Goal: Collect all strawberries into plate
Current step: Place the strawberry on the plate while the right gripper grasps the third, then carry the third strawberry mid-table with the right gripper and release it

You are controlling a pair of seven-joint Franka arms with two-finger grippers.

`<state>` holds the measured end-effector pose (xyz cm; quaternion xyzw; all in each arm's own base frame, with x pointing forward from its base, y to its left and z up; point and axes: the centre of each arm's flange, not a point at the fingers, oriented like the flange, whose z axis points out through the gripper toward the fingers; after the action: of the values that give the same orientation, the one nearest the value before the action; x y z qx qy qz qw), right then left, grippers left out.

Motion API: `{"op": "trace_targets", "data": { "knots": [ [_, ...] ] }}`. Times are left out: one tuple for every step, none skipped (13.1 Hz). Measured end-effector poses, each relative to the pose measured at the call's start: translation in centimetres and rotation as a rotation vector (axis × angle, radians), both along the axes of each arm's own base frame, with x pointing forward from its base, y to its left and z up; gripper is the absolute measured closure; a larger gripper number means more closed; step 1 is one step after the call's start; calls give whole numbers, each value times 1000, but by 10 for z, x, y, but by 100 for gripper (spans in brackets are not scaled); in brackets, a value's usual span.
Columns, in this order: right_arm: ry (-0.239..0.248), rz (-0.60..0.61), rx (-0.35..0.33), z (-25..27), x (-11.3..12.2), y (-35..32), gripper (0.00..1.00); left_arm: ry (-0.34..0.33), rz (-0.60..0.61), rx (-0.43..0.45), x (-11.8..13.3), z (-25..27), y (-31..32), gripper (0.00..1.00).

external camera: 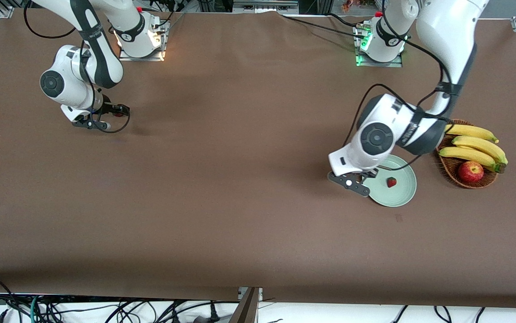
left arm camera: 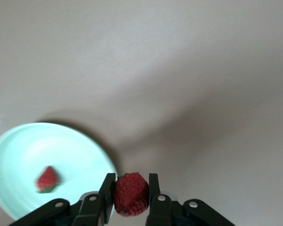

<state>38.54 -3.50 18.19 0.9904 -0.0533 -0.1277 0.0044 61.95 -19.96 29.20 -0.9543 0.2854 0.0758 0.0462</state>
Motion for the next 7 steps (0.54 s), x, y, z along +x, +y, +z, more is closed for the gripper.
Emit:
{"op": "trace_targets", "data": {
  "knots": [
    [0, -2, 11, -2, -1, -1, 15, 19, -87, -15, 8, -1, 26, 67],
    [3, 2, 22, -5, -2, -3, 15, 38, -160, -30, 14, -5, 51, 67],
    [4, 6, 32, -9, -4, -6, 17, 58, -211, -44, 18, -11, 74, 67],
    [3, 12, 37, -13, -5, -9, 23, 75, -247, -58, 21, -20, 92, 67],
    [4, 15, 39, -17, -7, -12, 29, 89, -275, -75, 22, -34, 105, 67],
    [3, 20, 41, -19, -7, -14, 31, 98, -297, -92, 23, -51, 111, 67],
    [1, 26, 50, -18, -5, -13, 41, 103, -310, -106, 22, -67, 111, 67]
  ]
}}
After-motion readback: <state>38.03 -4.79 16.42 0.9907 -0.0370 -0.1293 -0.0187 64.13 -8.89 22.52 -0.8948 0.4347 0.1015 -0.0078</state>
